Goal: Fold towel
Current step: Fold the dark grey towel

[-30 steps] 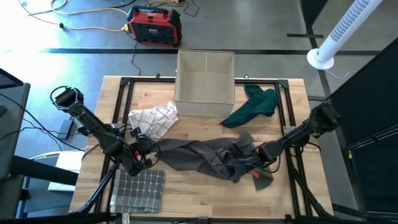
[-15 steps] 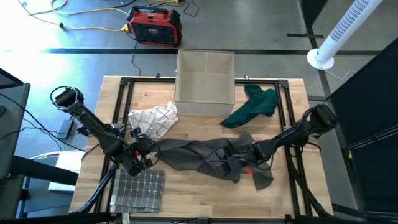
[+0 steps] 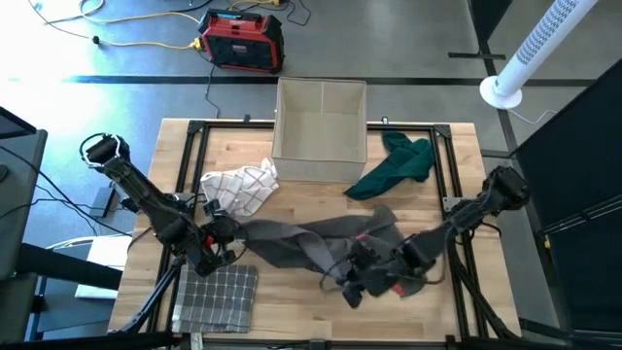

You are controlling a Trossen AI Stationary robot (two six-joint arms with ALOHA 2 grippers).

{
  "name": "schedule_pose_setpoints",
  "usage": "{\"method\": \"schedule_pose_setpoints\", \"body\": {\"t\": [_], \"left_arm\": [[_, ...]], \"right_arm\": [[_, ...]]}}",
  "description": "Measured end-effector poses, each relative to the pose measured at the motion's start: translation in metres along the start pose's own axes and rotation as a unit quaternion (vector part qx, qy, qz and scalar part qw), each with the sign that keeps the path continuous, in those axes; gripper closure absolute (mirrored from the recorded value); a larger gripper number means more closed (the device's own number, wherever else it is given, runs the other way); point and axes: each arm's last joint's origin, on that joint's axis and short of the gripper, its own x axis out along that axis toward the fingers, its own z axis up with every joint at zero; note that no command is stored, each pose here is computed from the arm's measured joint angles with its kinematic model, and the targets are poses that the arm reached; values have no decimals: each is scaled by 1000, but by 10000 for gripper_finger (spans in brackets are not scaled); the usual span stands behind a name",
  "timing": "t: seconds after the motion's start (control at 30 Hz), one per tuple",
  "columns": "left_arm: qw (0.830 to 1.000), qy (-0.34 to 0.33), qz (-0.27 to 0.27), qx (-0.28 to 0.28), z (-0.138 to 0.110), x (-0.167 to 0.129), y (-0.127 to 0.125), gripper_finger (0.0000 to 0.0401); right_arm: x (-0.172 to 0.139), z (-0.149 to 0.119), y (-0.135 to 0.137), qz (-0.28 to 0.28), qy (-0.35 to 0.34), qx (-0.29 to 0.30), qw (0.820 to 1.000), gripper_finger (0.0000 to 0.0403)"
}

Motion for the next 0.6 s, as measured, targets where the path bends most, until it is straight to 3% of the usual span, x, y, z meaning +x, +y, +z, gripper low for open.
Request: {"method": "schedule_pose_setpoints", "body": {"t": [0.2,0.33,0.43,0.53,0.6], "left_arm": [[997,-5,-71,-43,13,-17,-5,401],[987,65,-127,-80,13,-3,-11,401],[981,64,-151,-105,12,13,-17,401],[981,68,-149,-101,10,29,-17,400],[984,78,-121,-100,10,39,-10,398]], "right_arm": [[-49,-11,35,-25,-55,-68,996,402],[-58,-27,23,-97,-47,-66,992,403],[-52,-40,5,-173,-36,-63,982,403],[-40,-52,-11,-231,-27,-69,970,403],[-33,-56,-15,-234,-26,-68,969,403]]}}
